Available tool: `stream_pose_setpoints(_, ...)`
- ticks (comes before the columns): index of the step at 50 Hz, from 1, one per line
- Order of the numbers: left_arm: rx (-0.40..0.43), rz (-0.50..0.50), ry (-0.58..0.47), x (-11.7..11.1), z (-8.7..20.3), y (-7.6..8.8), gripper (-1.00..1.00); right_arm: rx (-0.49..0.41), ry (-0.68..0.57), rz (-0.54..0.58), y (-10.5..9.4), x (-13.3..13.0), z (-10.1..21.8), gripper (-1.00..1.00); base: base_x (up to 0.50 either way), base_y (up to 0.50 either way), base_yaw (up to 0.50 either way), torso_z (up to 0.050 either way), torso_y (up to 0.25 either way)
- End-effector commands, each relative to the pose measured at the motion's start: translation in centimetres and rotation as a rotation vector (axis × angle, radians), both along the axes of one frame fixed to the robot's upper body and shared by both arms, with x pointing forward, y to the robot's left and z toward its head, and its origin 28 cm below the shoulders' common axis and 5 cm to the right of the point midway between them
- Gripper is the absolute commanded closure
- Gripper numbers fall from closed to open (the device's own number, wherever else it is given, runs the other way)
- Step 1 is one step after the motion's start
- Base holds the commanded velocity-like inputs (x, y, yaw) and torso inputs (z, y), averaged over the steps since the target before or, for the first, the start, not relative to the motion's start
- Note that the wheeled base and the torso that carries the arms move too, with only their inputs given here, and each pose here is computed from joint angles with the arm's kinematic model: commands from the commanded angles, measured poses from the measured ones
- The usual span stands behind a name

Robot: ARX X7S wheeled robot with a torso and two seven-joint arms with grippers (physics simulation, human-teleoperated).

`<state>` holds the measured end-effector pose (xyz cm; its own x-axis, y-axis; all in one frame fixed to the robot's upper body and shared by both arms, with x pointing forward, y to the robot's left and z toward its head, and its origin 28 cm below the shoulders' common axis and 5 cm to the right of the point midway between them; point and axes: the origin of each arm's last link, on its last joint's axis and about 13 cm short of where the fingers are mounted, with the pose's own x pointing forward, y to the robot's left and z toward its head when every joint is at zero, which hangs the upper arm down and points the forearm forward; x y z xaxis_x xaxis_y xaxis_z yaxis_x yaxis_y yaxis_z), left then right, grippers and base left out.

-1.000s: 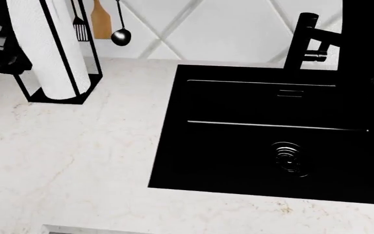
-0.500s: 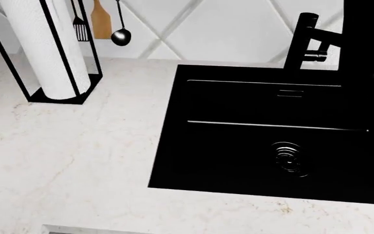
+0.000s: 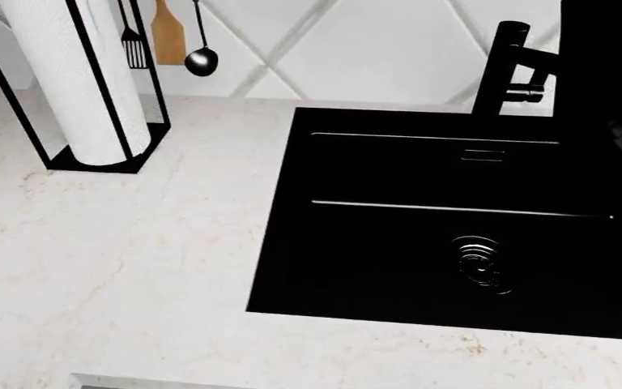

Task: Pick the lemon, brussel sprout from the counter and place them in the cabinet. Then close the cabinet.

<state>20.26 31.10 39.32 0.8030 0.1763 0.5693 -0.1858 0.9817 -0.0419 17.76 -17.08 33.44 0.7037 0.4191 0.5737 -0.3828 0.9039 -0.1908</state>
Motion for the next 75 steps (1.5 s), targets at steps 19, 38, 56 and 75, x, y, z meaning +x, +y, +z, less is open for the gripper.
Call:
stream_pose_setpoints(19, -0.167, -0.068, -0.219, 0.6, 5.0, 0.1, -1.0, 0.003, -0.001, 0.001, 0.1, 0.2, 0.0, -1.0, 0.0, 0.0, 0.0, 0.0, 0.0)
stream_pose_setpoints(38, -0.143, -0.173, -0.362, 1.5, 7.6, -1.2, -1.0, 0.003, -0.002, -0.001, 0.2, 0.3, 0.0, -1.0, 0.0, 0.0, 0.0, 0.0, 0.0)
stream_pose_setpoints(56, -0.041, -0.256, -0.473, 1.4, 11.4, -3.2, -1.0, 0.005, -0.009, -0.01, -0.1, 0.1, 0.3, -1.0, 0.0, 0.0, 0.0, 0.0, 0.0)
stream_pose_setpoints(75, 0.125, -0.332, -0.474, 2.1, 14.2, -5.6, -1.0, 0.013, -0.01, -0.01, -0.1, 0.1, 0.1, -1.0, 0.0, 0.0, 0.0, 0.001, 0.0)
